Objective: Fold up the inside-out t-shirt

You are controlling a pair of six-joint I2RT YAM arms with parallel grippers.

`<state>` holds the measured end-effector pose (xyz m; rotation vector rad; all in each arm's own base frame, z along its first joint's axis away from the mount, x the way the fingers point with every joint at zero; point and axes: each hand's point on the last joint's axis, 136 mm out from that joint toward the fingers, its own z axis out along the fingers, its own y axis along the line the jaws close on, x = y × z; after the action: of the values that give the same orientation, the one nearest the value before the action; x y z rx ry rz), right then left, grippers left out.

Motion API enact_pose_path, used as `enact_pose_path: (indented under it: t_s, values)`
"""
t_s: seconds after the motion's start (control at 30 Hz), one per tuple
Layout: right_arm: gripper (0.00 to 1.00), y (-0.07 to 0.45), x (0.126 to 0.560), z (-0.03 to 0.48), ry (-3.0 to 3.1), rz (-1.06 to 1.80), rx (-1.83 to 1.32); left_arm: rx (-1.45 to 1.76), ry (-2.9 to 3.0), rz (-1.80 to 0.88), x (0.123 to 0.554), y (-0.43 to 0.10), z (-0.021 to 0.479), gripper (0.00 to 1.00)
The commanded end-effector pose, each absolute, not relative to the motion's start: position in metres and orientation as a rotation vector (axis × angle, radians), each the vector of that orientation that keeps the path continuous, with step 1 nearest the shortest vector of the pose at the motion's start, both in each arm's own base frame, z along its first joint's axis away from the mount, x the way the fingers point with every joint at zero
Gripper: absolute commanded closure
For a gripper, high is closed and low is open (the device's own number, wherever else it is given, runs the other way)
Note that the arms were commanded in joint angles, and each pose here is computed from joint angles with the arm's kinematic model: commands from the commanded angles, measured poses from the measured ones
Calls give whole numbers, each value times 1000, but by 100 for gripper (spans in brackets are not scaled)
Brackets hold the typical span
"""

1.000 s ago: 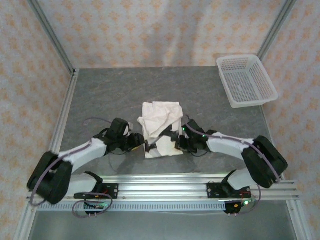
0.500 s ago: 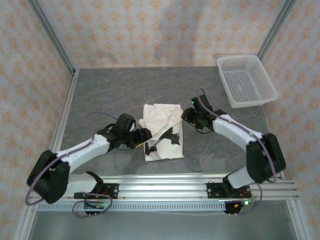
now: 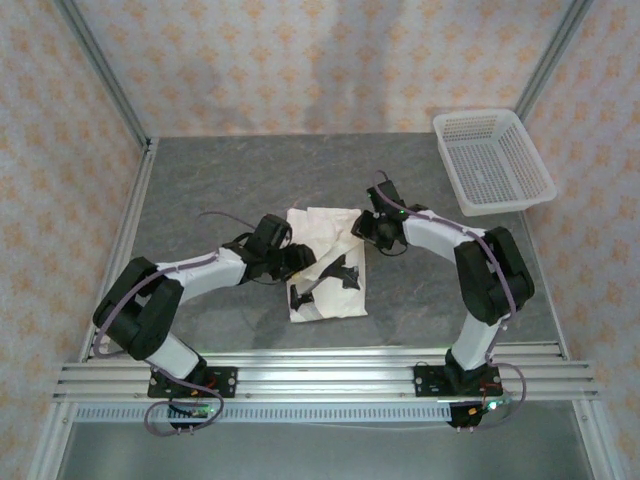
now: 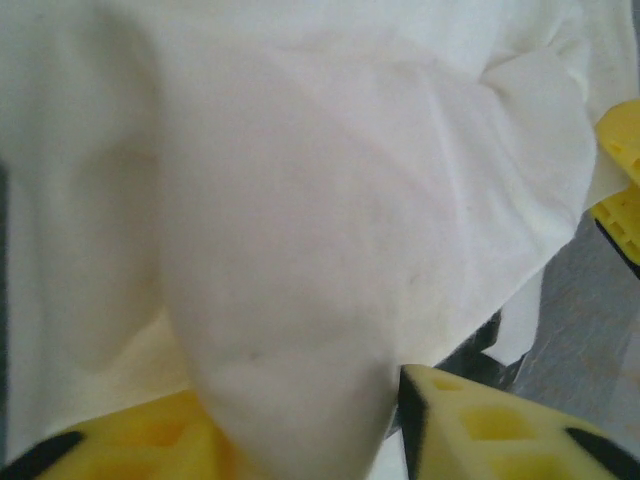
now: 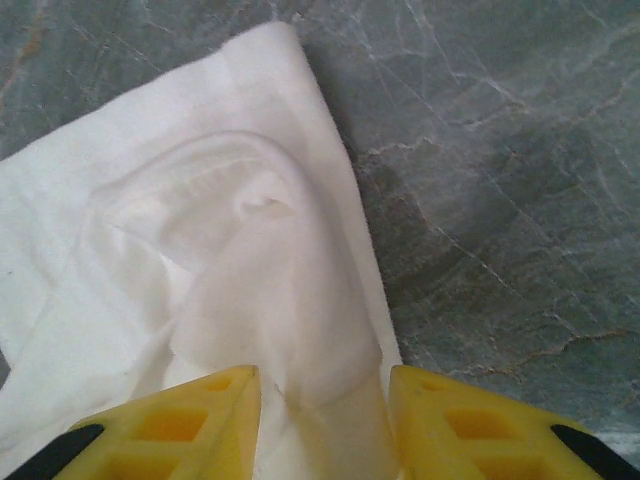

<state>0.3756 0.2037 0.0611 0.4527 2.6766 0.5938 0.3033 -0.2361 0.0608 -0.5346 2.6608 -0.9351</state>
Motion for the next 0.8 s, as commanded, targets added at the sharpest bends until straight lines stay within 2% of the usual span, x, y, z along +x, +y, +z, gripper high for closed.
enact_pose_path:
  t_s: [0.0,0.07,0.13,0.3,0.37,0.6,0.77]
  values:
    - [63,201,388,76,2628,598,420,-526,2584,-961,323,-244,75,71]
    - [64,199,390,73,2633,593,420,-531,2570,-972,326,-246,79,85]
    - [67,195,392,70,2632,573,420,-537,2558,-967,329,-245,84,93]
    - [85,200,400,73,2638,582,369,-560,2534,-984,342,-247,91,95]
    - [90,205,406,82,2618,613,375,-596,2506,-983,356,-241,94,94]
    - [91,203,436,79,2664,518,480,-722,2403,-1016,415,-215,99,82]
    - [71,203,464,87,2630,469,451,-807,2335,-1057,457,-197,91,69]
